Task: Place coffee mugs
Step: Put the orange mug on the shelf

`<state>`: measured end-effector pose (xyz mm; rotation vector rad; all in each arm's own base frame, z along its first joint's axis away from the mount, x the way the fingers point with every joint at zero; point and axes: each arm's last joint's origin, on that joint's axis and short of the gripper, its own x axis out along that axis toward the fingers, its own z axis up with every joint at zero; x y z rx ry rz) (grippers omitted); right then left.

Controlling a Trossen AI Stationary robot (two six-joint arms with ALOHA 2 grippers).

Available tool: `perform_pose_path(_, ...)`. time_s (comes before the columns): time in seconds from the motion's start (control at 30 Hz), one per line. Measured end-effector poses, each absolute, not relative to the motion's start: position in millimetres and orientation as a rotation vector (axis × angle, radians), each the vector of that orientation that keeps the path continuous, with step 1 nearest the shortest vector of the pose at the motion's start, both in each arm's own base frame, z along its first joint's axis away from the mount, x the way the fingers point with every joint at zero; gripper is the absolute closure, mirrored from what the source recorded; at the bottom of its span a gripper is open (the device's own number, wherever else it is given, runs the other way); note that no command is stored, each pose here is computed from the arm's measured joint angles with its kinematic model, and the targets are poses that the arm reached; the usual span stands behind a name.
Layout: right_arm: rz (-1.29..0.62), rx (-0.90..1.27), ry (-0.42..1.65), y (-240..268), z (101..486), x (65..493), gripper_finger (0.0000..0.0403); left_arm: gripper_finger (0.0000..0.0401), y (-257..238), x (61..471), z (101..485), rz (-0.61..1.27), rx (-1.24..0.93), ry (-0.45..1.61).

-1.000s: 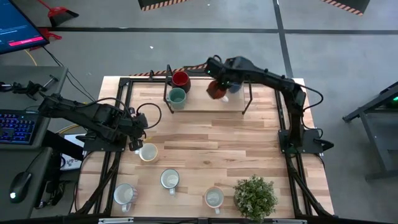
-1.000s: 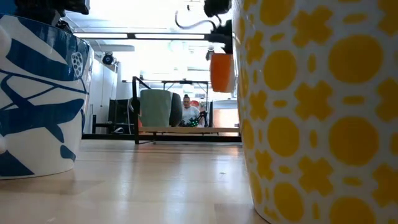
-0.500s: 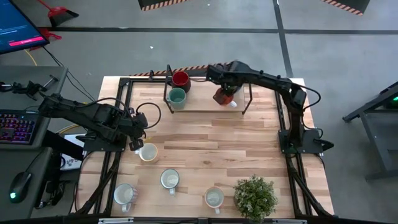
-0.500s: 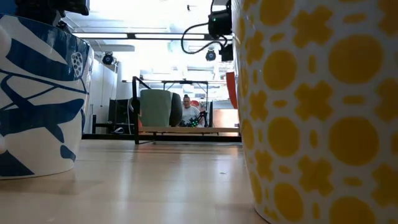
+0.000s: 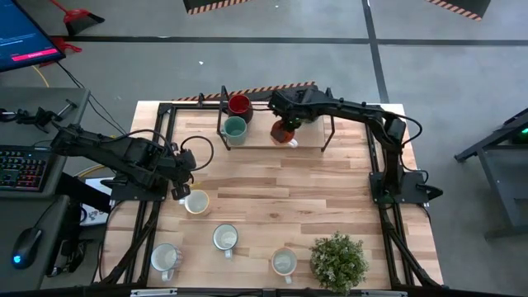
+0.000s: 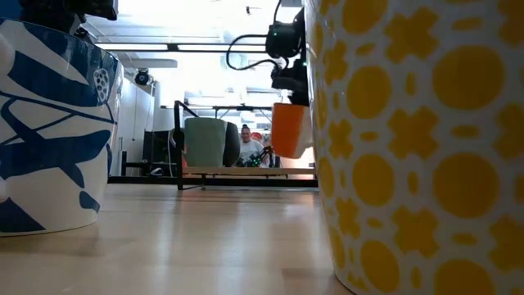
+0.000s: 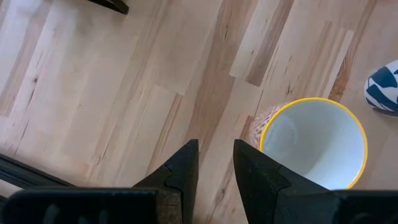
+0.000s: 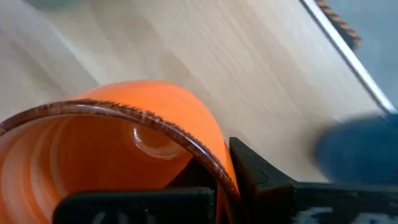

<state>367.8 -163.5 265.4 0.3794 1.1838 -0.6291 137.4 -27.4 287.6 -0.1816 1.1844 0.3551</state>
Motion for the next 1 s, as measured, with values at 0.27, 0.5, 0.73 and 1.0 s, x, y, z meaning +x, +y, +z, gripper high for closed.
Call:
perform_pose_path(0.27, -0.488, 0.254, 1.201, -164.7, 266.1, 369.7, 0.0403, 0.0311, -27.4, 137.4, 287.6, 0.366, -0.197, 1.181)
perform_pose_path(0.5, -0.327, 0.034, 1.247, -164.8, 266.2, 369.9, 0.0403, 0.0311, -27.4, 137.4, 287.6, 0.365, -0.196, 1.182)
perform_pose_path(0.73, -0.231, -0.095, 1.268, -164.7, 266.2, 370.0, 0.0403, 0.0311, -27.4, 137.4, 287.6, 0.365, -0.196, 1.182)
perform_pose_path(1.0, -0.211, -0.093, 1.28, -173.3, 265.9, 364.7, 0.0403, 0.0311, -27.4, 137.4, 287.6, 0.369, -0.202, 1.181)
